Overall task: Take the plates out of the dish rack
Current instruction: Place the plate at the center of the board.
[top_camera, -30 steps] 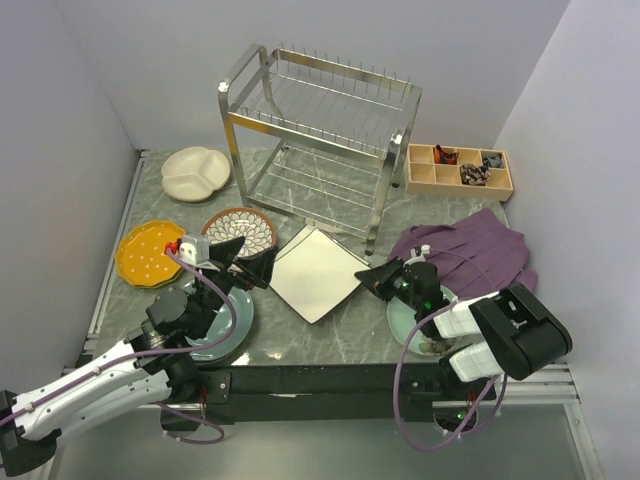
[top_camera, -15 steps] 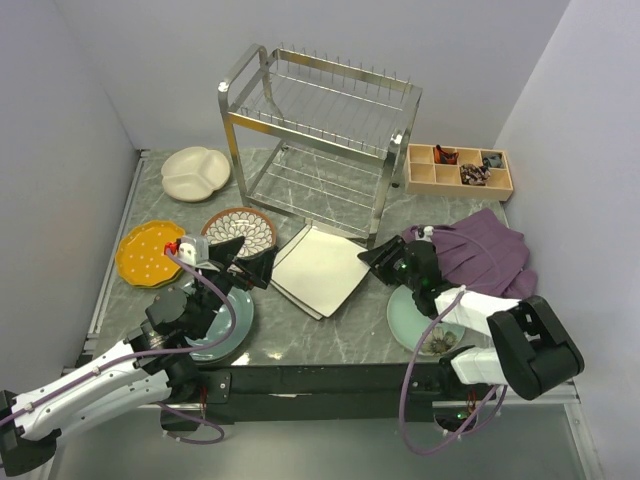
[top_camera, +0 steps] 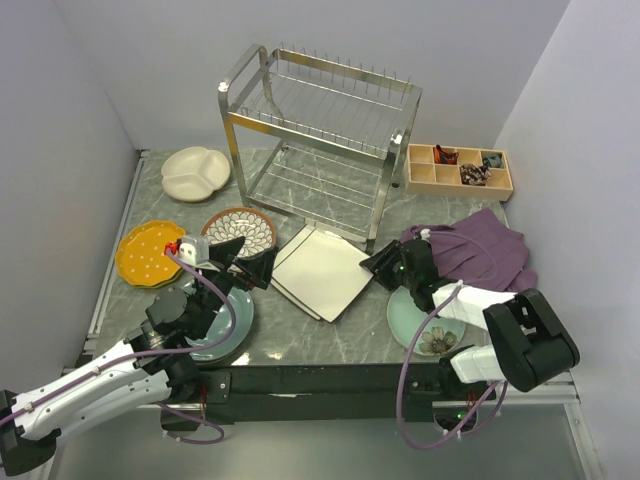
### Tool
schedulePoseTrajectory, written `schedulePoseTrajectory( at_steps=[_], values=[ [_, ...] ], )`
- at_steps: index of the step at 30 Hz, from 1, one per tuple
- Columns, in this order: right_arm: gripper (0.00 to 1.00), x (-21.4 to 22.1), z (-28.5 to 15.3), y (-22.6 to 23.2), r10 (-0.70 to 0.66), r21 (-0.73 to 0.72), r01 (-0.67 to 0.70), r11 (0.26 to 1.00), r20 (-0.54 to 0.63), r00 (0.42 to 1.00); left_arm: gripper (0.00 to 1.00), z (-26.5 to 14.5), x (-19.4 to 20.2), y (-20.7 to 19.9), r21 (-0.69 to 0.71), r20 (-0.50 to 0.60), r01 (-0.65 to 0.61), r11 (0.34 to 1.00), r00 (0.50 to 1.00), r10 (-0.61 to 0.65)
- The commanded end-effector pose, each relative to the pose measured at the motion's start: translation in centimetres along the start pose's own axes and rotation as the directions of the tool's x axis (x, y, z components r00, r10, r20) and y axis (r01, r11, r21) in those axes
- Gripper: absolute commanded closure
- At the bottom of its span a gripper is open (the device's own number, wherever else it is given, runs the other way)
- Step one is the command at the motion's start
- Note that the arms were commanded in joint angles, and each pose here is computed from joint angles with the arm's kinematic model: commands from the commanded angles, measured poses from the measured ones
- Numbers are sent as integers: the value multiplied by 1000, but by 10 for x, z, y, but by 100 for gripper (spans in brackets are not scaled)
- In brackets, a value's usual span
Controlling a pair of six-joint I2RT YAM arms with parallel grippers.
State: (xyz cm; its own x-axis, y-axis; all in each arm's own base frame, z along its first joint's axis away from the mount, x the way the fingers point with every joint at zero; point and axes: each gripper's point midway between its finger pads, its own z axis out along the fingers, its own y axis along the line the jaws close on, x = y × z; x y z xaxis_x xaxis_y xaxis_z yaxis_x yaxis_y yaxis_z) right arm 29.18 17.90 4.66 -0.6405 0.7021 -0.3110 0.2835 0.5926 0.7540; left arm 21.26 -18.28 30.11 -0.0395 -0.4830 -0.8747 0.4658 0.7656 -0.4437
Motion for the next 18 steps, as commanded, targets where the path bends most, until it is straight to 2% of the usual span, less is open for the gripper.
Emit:
schedulePoseTrajectory(
  at_steps=[1,3,12,18],
  values=[
    [43,-18,0,26,-38,-45,40,998,48,998,1,1,-5,-4,16,20,3,1000,1000,-4],
    [39,-18,-1,21,-49,-12,49,999,42,998,1,1,-6,-5,21,22,5,1000,1000,-6],
    [44,-18,-6,-3,-24,111,19,994,50,998,1,1,-4,-5,18,16,2,1000,1000,-2],
    [51,-22,-13,0,-21,91,14,996,80,997,1,1,-4,-4,18,15,1,1000,1000,-1]
  ],
)
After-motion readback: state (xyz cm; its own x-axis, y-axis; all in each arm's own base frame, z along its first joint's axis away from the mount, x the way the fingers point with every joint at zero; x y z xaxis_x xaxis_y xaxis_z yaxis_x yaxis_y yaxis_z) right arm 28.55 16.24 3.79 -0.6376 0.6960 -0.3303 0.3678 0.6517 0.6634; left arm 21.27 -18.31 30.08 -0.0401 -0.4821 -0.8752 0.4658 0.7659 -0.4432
